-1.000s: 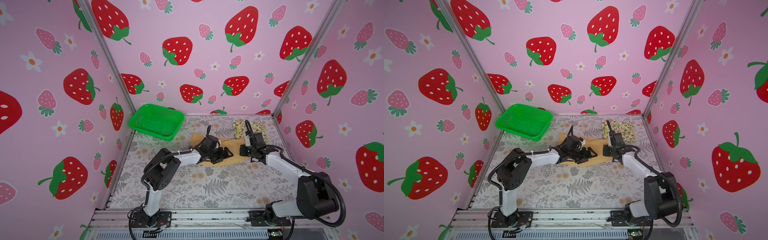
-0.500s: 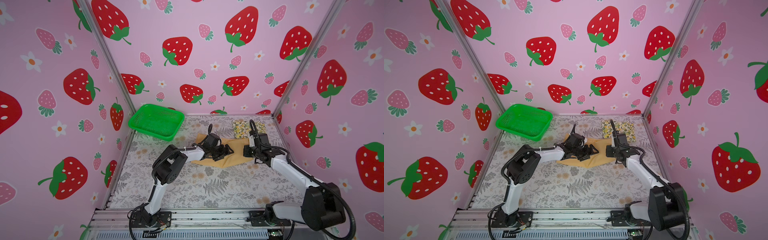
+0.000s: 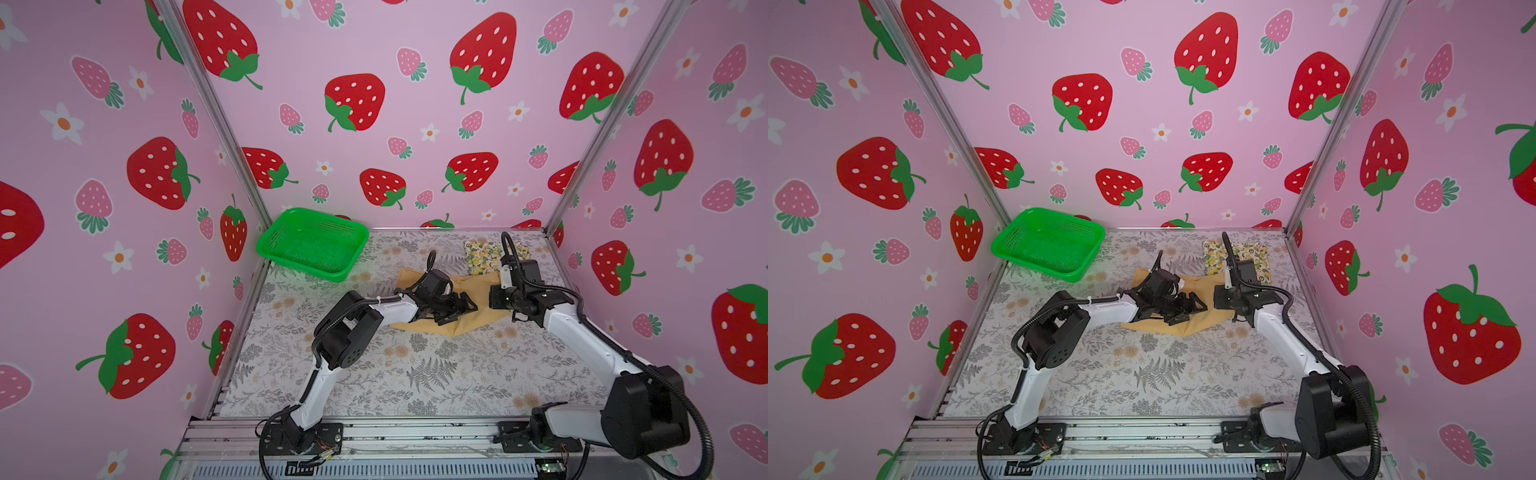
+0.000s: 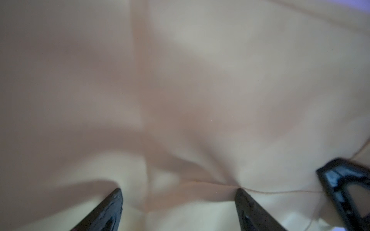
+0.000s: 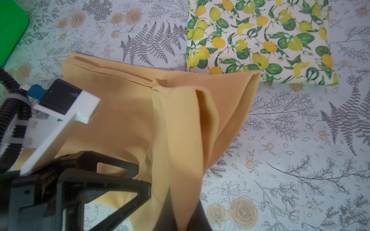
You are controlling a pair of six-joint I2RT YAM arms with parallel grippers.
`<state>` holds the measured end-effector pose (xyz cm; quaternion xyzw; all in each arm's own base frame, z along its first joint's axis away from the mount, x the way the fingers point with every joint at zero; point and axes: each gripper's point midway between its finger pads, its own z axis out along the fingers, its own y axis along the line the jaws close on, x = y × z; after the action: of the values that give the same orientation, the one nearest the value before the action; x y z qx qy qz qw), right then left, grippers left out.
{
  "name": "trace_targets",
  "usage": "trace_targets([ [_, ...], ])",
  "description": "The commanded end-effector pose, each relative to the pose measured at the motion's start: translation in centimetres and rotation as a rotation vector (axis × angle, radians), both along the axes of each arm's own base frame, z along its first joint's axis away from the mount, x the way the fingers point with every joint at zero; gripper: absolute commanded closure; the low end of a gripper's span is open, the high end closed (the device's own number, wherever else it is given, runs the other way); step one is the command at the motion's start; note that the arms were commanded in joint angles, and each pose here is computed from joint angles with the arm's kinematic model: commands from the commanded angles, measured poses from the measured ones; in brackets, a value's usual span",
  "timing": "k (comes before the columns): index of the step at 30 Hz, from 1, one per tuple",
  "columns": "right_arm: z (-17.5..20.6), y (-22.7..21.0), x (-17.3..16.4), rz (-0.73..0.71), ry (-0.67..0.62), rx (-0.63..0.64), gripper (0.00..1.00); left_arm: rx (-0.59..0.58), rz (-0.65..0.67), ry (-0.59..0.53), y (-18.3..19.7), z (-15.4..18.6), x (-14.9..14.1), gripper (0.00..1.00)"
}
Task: Fold and stack skirts
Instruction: Fold the skirt at the center of the table.
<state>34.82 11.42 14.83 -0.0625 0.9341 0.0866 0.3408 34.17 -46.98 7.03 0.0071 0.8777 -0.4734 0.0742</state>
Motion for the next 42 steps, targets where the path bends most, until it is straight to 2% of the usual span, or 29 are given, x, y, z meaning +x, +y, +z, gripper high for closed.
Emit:
trace_targets([
  [1,0.5,-0.4,0.7,-0.003,-0.002,-0.025,1.0,-0.036,-0.005,0.0,-1.0,2.0,0.5,0.11],
  [4,0.8,0.5,1.1,0.015,0.001,0.013,1.0,-0.036,0.028,-0.012,0.9,2.9,1.7,0.11],
  [9,1.6,1.6,2.1,0.033,0.003,0.055,1.0,-0.028,0.105,-0.028,6.5,4.7,3.9,0.11],
  [14,1.7,1.8,2.8,0.034,0.004,0.056,1.0,0.026,0.156,-0.038,12.1,5.4,4.0,0.11],
  [17,1.6,1.8,3.0,0.035,0.008,0.052,1.0,0.058,0.164,-0.032,14.1,5.0,3.4,0.11],
  [33,1.2,1.9,3.1,0.038,0.02,0.044,1.0,0.213,0.19,0.056,18.3,-1.8,0.8,0.11],
  [42,1.1,2.8,3.2,0.056,0.034,0.086,1.0,0.243,0.208,0.074,19.5,-3.4,0.8,0.11],
])
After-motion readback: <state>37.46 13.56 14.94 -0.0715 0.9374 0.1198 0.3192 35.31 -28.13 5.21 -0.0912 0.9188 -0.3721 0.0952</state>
